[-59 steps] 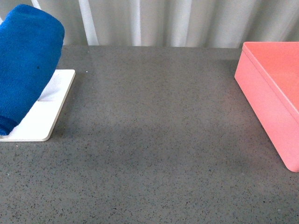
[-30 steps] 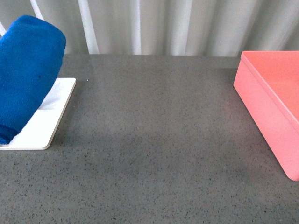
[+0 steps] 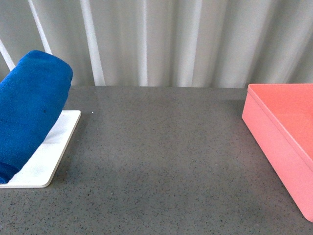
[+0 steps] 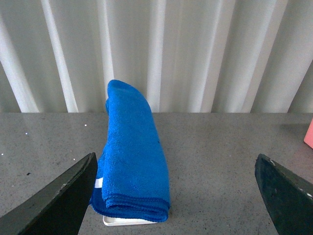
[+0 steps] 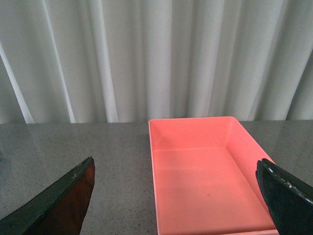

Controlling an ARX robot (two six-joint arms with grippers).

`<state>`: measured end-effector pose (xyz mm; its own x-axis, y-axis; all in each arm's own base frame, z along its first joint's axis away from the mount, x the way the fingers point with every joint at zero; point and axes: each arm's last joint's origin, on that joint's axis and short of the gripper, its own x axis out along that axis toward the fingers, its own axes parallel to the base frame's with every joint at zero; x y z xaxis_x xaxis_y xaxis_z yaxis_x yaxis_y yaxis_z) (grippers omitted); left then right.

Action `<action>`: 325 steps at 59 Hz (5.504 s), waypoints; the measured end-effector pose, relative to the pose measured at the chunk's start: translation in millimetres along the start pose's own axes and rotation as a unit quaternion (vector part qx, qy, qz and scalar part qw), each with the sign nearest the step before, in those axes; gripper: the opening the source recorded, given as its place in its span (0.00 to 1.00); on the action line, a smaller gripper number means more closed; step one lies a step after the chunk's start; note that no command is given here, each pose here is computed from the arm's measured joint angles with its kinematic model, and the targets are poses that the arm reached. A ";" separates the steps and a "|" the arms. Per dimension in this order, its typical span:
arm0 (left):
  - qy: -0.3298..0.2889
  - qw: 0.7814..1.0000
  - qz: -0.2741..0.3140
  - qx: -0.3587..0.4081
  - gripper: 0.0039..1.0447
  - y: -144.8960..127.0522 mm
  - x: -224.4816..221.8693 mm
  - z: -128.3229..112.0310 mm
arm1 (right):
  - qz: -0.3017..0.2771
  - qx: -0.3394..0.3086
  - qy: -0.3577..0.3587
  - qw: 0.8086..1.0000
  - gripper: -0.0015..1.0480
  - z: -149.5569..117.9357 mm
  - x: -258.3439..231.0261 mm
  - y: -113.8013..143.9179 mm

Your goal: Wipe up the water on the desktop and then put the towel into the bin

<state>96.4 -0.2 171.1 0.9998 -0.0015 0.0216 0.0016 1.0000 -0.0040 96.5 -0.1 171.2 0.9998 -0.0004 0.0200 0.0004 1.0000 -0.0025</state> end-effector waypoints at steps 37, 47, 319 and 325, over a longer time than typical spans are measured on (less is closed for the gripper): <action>0.114 0.990 0.065 -0.058 0.94 37.6 170.3 82.3 | 0.000 0.000 0.000 1.000 0.93 0.0 0.0 0.0; 0.204 0.979 0.018 -0.019 0.94 36.1 239.5 85.1 | 0.000 0.000 0.000 1.000 0.93 0.0 0.0 0.0; 0.210 0.877 -0.402 -0.160 0.04 -121.3 246.5 86.6 | 0.418 0.084 0.276 0.861 0.93 3.0 205.5 74.9; 0.210 0.876 -0.403 -0.160 0.04 -121.4 246.5 86.6 | 0.445 0.081 0.273 0.849 0.93 0.0 213.3 88.1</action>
<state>340.7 -121.6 263.4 0.5914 -0.7750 -0.2228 0.6495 0.6216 -0.4380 309.8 88.0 175.2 0.4622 0.7990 -0.3847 -0.7188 0.5916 0.3651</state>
